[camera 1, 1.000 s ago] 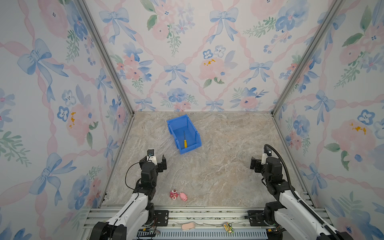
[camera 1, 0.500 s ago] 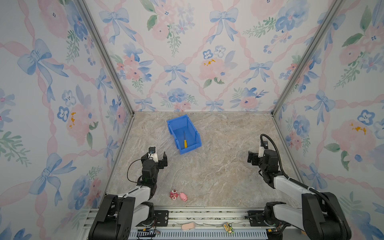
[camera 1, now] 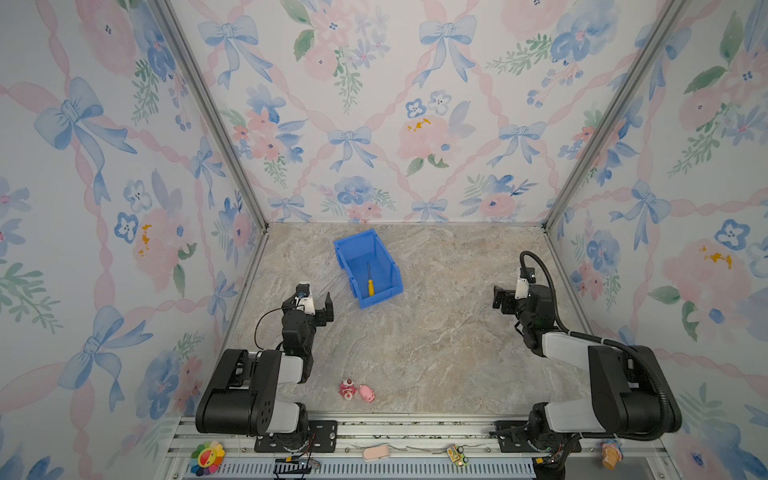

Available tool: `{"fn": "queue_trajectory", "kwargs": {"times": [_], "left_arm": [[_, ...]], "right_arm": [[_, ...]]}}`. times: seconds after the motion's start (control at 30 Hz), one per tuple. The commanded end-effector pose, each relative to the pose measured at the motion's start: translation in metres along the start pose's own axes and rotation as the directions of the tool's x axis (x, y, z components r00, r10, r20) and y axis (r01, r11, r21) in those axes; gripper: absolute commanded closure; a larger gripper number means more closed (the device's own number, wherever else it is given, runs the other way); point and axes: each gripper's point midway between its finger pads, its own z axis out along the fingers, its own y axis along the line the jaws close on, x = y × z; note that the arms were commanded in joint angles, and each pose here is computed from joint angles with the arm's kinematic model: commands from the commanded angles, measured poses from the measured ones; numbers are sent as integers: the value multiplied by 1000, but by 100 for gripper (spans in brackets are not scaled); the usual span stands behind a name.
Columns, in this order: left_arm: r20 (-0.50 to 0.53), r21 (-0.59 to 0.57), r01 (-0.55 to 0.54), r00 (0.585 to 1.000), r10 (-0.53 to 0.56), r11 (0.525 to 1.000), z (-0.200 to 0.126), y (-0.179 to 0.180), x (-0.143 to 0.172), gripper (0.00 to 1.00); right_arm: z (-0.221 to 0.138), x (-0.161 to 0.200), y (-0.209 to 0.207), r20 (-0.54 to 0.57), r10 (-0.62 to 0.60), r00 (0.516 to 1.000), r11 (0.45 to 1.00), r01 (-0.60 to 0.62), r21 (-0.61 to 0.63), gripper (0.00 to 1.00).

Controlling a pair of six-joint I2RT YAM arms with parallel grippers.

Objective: Put the screwdriver in the bin
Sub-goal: Reset both arms

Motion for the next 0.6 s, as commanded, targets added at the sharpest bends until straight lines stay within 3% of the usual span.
{"fn": "queue_trajectory", "kwargs": {"times": [0.0,0.4,0.57], "left_arm": [[47,33,-21,999,19,999,6,-5,-14,2],[23,37,-20,1000,19,999,16,-5,-1,2],[10,-44,8,1000,-8,999,21,9,1,2]], "right_arm": [[5,-12,2,63,3,998,1000,-2,-16,3],[6,-2,-2,93,-23,995,998,18,56,3],[7,-2,-1,93,-36,995,997,29,73,3]]}}
